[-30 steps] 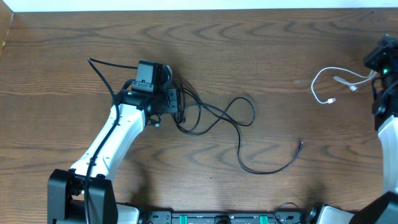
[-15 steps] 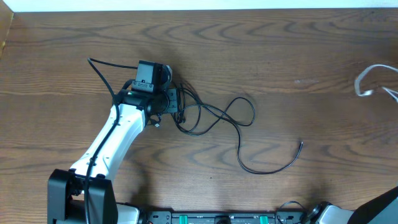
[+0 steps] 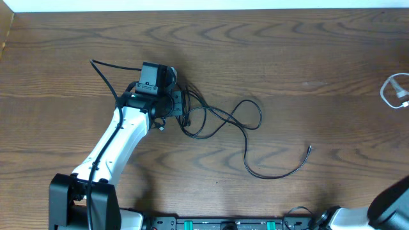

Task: Untangle cables
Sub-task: 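Lower the white cable at the right edge and open the right gripper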

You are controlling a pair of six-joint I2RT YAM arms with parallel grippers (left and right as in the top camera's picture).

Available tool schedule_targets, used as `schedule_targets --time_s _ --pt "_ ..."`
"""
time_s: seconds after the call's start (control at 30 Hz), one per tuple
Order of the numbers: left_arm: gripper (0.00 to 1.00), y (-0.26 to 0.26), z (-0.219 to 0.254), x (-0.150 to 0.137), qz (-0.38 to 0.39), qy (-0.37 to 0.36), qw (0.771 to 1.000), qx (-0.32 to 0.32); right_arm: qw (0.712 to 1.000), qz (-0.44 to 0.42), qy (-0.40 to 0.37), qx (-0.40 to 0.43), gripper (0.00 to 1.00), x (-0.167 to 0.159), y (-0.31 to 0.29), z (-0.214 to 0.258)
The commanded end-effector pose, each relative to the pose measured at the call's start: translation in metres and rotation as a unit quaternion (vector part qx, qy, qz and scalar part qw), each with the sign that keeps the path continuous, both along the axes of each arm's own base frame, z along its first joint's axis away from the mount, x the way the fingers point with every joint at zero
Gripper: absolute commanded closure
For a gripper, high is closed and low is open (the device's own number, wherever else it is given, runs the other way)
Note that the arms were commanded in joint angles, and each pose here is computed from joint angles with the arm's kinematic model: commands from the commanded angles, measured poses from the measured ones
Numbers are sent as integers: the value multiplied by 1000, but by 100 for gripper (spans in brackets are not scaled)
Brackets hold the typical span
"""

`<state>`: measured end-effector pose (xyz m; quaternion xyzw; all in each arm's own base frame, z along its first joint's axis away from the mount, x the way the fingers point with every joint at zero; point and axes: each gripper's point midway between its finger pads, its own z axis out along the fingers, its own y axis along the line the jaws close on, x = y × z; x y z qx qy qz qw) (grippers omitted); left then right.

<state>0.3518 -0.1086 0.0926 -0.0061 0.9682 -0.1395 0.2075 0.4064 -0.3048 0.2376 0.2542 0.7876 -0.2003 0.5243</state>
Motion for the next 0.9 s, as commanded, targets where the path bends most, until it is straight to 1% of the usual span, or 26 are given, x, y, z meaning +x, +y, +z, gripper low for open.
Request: schedule_targets --time_s 0.0,0.17,0.33,0.57,0.7,0.87 --pt "92 1 1 3 1 -2 1000 4 998 -36 54 -2 99 -9 -17 -30" --pt "92 1 1 3 1 -3 1000 4 991 -40 120 43 99 -19 -17 -82" --pt "92 1 2 3 1 -4 1000 4 985 -39 157 68 94 -24 -14 -112" --pt "92 0 2 3 1 -4 1000 4 982 -37 170 79 76 -26 -11 -123" --pt "92 0 2 3 1 -4 1000 4 983 -3 157 95 58 -16 0 -123" --pt "92 0 2 3 1 -4 1000 4 981 -1 165 105 49 -18 3 -131"
